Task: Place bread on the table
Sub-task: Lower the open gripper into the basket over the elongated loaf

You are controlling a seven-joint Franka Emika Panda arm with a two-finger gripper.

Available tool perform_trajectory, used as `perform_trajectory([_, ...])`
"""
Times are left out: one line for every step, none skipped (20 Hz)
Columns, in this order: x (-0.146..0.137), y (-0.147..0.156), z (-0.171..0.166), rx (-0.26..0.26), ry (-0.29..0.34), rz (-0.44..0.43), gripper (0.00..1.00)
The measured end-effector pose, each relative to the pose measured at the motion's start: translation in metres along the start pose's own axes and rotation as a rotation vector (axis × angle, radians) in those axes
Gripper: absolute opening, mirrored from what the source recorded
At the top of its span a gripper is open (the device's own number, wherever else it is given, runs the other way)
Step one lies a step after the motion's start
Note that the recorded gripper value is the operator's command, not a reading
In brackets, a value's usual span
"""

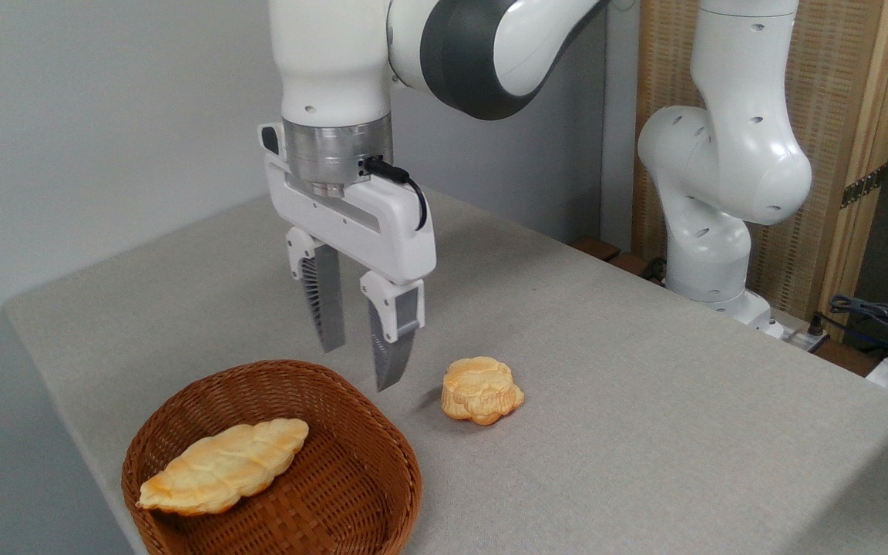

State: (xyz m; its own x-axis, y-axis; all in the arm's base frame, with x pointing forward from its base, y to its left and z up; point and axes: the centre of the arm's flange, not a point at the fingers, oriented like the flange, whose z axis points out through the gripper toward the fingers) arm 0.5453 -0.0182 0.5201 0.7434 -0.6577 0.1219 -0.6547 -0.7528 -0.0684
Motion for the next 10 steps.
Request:
perform_trajectory([0.002, -0.002, -0.001, 0.014, 0.017, 0.000, 1.00])
perform_trajectory([0.005, -0.003, -0.001, 0.025, 0.035, -0.001, 1.00])
perform_trajectory([0.007, -0.004, 0.000, 0.029, 0.046, -0.003, 1.00])
perform_trajectory([0.011, -0.005, 0.000, 0.040, 0.069, -0.006, 1.00])
perform_trajectory([0.013, -0.006, 0.001, 0.045, 0.081, -0.007, 1.00])
perform_trajectory([0.018, -0.007, 0.004, 0.053, 0.106, -0.013, 1.00])
perform_trajectory([0.020, -0.008, 0.006, 0.056, 0.118, -0.016, 1.00])
perform_trajectory([0.024, -0.009, 0.010, 0.059, 0.137, -0.022, 1.00])
perform_trajectory([0.029, -0.010, 0.016, 0.059, 0.152, -0.028, 1.00])
perform_trajectory([0.033, -0.009, 0.023, 0.055, 0.162, -0.031, 1.00])
